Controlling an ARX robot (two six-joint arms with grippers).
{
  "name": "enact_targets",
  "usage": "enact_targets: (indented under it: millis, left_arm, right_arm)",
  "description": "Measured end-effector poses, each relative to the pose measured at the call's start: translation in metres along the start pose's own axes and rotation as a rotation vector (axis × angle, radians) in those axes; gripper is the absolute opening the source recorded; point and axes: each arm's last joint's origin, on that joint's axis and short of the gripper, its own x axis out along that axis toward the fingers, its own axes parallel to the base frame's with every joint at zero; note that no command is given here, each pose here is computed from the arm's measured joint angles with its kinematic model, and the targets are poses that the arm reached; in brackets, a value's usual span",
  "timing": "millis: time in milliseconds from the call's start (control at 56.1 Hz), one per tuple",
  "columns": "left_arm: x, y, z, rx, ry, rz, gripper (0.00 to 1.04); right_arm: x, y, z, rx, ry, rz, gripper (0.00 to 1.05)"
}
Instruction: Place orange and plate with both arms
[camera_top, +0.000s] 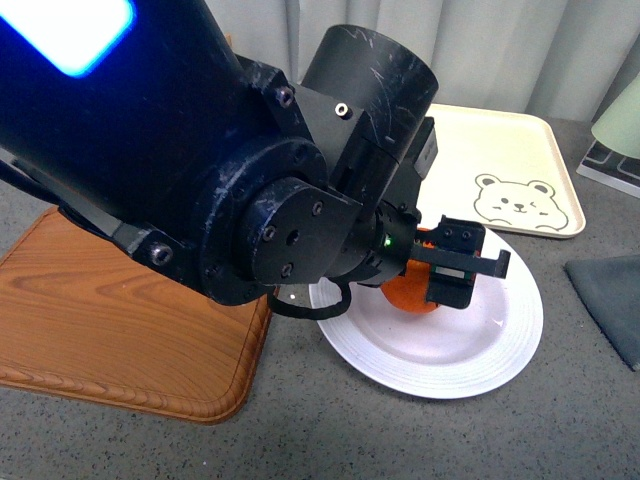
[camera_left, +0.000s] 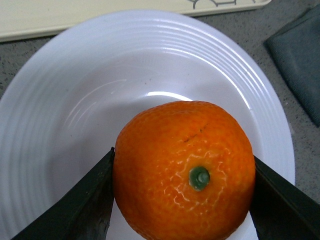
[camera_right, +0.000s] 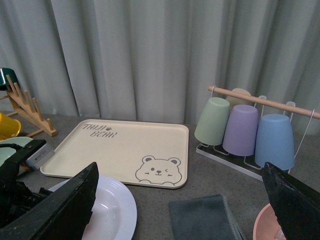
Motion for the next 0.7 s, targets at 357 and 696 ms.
enact_targets:
  millis: [357, 696]
  left_arm:
    - [0.003, 0.0, -0.001, -0.03, 0.002, -0.003, 0.95]
    - [-0.06, -0.002, 0.031, -0.037, -0.178, 0.034, 0.98]
  right_arm:
    - [0.0, 0.0, 0.0, 0.0, 0.0, 0.0, 0.96]
    - [0.0, 0.0, 0.0, 0.0, 0.0, 0.0, 0.96]
